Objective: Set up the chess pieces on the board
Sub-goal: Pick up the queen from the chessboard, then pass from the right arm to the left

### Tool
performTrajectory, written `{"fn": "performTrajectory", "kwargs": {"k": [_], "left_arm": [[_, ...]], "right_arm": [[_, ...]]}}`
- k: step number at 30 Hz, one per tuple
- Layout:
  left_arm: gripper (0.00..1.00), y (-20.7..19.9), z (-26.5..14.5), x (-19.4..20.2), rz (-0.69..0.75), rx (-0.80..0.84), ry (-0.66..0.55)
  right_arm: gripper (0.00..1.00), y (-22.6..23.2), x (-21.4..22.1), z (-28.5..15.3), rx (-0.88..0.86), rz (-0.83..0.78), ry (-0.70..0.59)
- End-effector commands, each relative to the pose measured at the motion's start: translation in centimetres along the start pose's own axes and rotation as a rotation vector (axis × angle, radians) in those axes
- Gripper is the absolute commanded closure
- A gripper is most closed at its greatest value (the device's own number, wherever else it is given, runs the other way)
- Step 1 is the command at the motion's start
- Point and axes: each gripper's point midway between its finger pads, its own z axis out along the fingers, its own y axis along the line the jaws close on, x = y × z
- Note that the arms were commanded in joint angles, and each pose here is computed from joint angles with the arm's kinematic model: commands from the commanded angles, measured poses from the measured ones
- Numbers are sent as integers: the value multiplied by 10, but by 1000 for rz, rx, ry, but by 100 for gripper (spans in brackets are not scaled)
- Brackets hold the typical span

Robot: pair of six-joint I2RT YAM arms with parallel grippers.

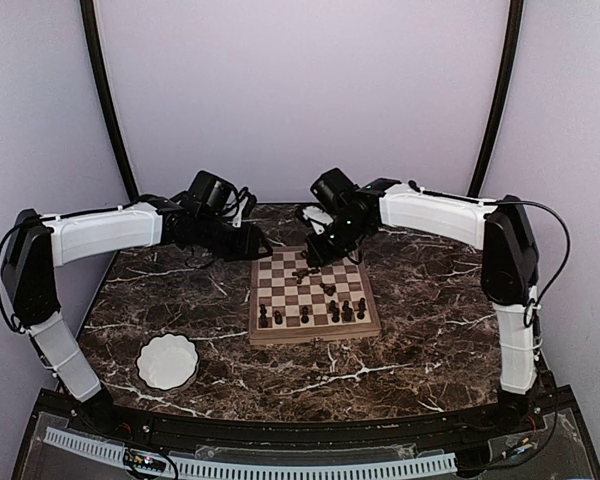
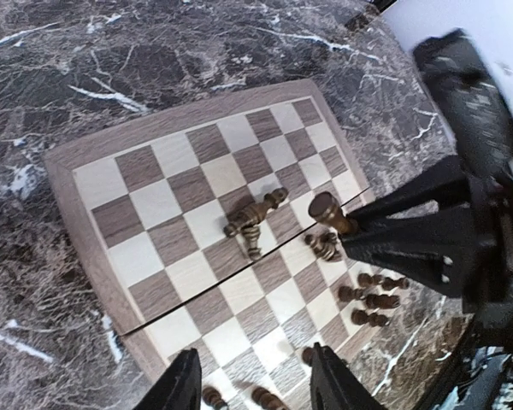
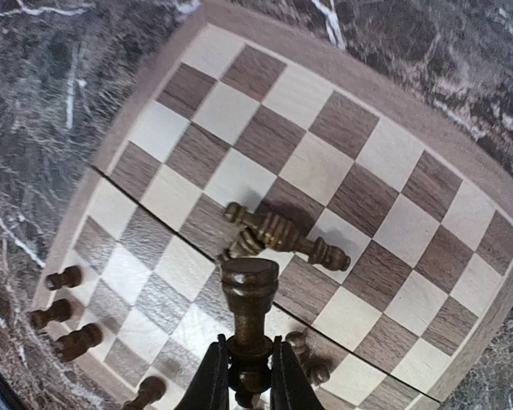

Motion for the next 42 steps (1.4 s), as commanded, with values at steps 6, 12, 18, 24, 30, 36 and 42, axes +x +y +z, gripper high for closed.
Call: {"fn": "performTrajectory", "kwargs": {"k": [6, 12, 18, 24, 30, 36, 42], "left_arm": [[53, -50, 11, -35, -112, 418, -75], [53, -59, 19, -27, -179, 548, -16], [54, -61, 22, -21, -205, 580, 8], [68, -62, 24, -19, -223, 601, 25], [85, -64, 22, -16, -239, 629, 26], [86, -64, 21, -13, -253, 635, 36], [70, -63, 22, -12, -260, 626, 45]], "right_arm": [[98, 41, -26, -58, -145, -132, -159], [98, 55, -27, -67, -179, -180, -177], [98, 64, -23, -67, -195, -206, -170], [97, 76, -18, -70, -224, -248, -171], [97, 71, -16, -71, -194, -243, -170], [96, 69, -17, -76, -186, -232, -182], [97, 66, -19, -77, -167, -212, -193]]}}
